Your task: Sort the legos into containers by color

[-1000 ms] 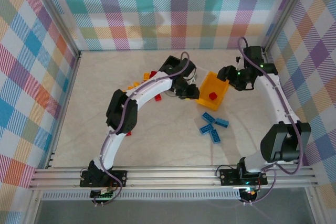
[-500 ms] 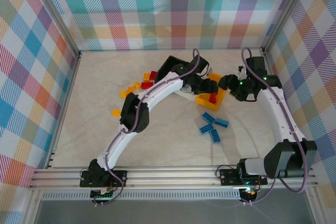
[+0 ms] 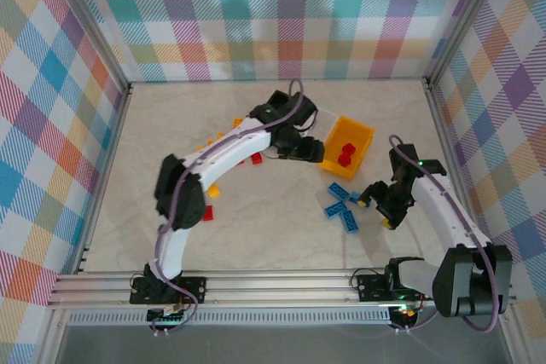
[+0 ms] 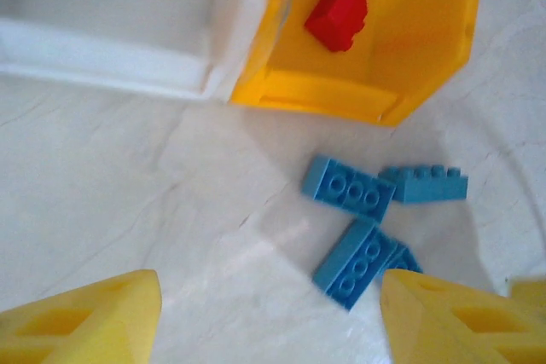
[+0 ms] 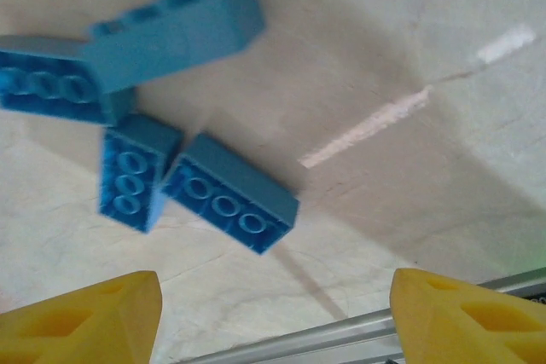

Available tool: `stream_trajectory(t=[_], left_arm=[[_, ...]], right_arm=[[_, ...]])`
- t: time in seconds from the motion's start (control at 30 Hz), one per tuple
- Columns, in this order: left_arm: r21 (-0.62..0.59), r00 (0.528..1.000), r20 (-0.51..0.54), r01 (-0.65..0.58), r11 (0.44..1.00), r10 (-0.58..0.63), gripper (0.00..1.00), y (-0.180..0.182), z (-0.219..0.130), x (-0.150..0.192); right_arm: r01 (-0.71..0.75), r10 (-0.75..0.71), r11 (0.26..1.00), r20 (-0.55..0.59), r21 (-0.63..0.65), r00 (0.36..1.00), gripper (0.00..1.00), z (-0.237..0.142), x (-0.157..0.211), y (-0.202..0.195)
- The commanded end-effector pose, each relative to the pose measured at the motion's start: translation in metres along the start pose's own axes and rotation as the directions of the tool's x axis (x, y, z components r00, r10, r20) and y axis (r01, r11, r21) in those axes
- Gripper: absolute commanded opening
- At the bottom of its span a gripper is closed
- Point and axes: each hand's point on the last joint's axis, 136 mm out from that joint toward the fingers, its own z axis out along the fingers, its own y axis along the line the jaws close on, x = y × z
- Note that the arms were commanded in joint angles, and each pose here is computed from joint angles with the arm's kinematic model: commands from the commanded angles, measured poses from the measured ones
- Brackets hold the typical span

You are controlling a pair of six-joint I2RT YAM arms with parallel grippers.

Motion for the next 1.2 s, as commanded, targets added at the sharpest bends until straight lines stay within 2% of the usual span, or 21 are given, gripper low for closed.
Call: stream_trajectory(t=[0.0, 0.2, 0.53, 0.73, 0.87, 1.0, 1.1, 1.17], left_arm=[[-0.082, 1.0, 0.031, 0.003, 0.997, 0.0, 0.7, 0.035, -0.028, 0.015], [-0.132, 0.997, 0.018, 0.075, 0.988, -0.073, 0.71, 0.08, -0.045, 0.048], [-0.147, 0.993, 0.014, 0.115, 0.983, -0.114, 0.72, 0.111, -0.061, 0.064], [-0.146, 0.992, 0.009, 0.125, 0.981, -0.125, 0.72, 0.121, -0.063, 0.069], [-0.14, 0.99, 0.007, 0.139, 0.98, -0.139, 0.72, 0.126, -0.062, 0.071], [-0.132, 0.988, 0.009, 0.152, 0.98, -0.152, 0.72, 0.129, -0.061, 0.072], [-0.123, 0.987, 0.009, 0.16, 0.979, -0.16, 0.72, 0.13, -0.059, 0.072], [-0.119, 0.986, 0.004, 0.163, 0.979, -0.164, 0.72, 0.131, -0.057, 0.072]], right_arm=[[-0.042, 0.043, 0.998, 0.011, -0.049, 0.999, 0.72, 0.013, -0.019, 0.017], [-0.012, 0.011, 1.0, -0.047, -0.012, 0.999, 0.73, 0.044, -0.044, 0.034], [-0.029, 0.028, 0.999, 0.02, 0.041, 0.999, 0.76, 0.058, -0.09, 0.052], [-0.036, 0.033, 0.998, 0.051, 0.051, 0.998, 0.74, 0.053, -0.102, 0.057], [-0.052, 0.047, 0.994, 0.055, 0.1, 0.997, 0.7, 0.047, -0.097, 0.039], [-0.099, 0.088, 0.987, 0.094, 0.123, 0.992, 0.67, 0.025, -0.093, 0.011], [-0.114, 0.102, 0.987, 0.109, 0.112, 0.989, 0.66, 0.01, -0.091, 0.0], [-0.088, 0.081, 0.995, 0.125, 0.052, 0.989, 0.67, 0.003, -0.093, 0.01]])
